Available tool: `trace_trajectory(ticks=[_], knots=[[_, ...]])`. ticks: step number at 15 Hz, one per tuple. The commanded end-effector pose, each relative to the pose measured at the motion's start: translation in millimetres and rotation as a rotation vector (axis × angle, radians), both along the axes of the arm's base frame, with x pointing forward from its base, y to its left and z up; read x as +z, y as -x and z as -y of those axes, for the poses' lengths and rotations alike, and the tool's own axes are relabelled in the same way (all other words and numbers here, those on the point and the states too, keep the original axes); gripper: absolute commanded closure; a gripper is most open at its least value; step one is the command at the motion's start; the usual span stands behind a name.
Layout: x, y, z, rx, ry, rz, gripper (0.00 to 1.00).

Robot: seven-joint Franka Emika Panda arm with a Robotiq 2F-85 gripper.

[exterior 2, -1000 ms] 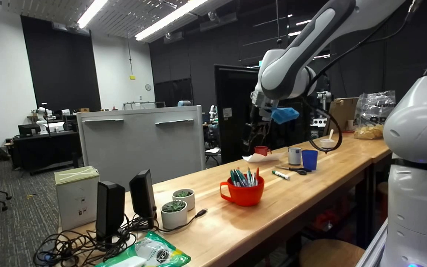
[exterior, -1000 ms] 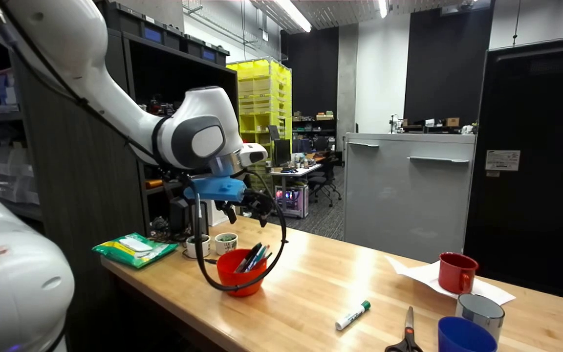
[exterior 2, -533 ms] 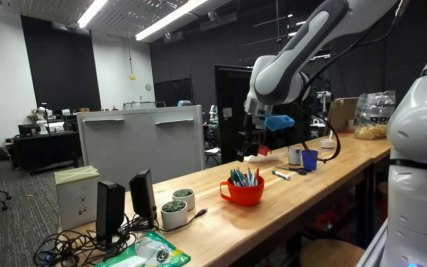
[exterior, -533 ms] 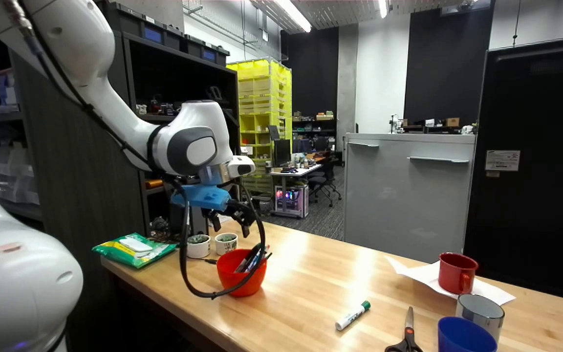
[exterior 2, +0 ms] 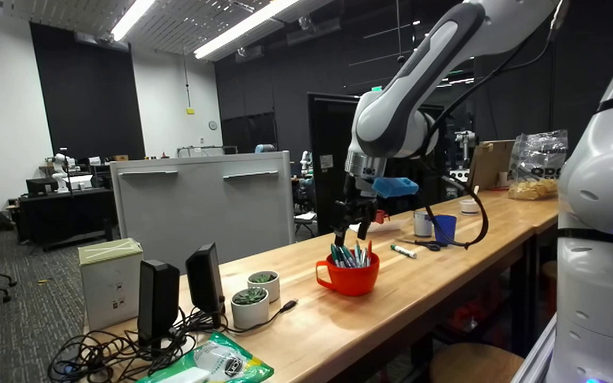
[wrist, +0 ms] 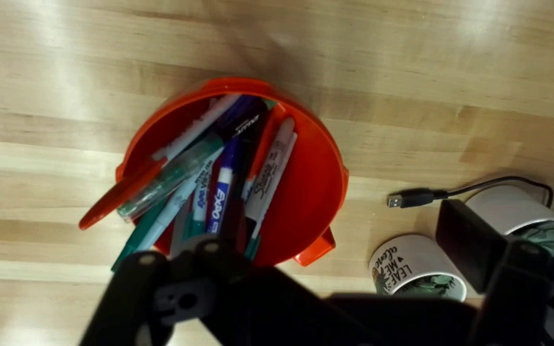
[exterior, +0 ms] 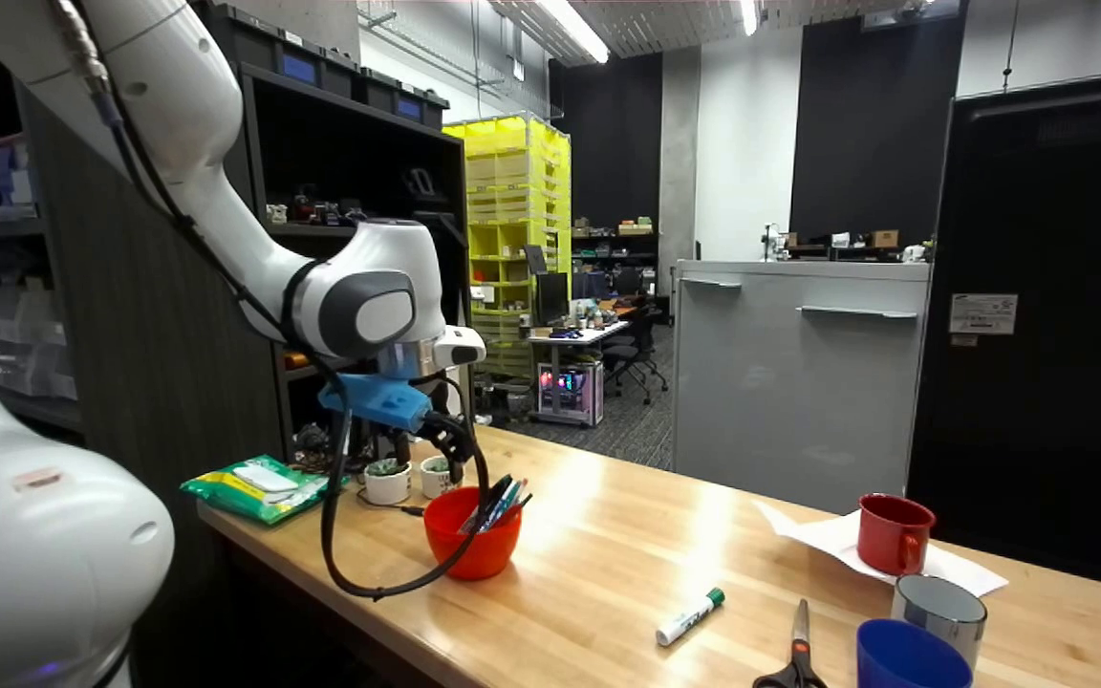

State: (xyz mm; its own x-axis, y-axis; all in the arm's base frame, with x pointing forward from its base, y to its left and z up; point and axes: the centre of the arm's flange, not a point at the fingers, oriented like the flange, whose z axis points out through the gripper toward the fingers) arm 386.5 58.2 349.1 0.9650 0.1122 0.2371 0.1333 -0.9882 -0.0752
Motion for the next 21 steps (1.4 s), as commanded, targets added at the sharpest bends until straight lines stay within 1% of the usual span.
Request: trace_trajectory(ticks=[1,9,21], knots=[[-25,33,-4,-0.012,-0.038,0.004,0.0],[-40,8,1,-0.079,-0.093,0.064,0.0],[-57,-16,10,-0.117,-0.138,0.099,0.0]])
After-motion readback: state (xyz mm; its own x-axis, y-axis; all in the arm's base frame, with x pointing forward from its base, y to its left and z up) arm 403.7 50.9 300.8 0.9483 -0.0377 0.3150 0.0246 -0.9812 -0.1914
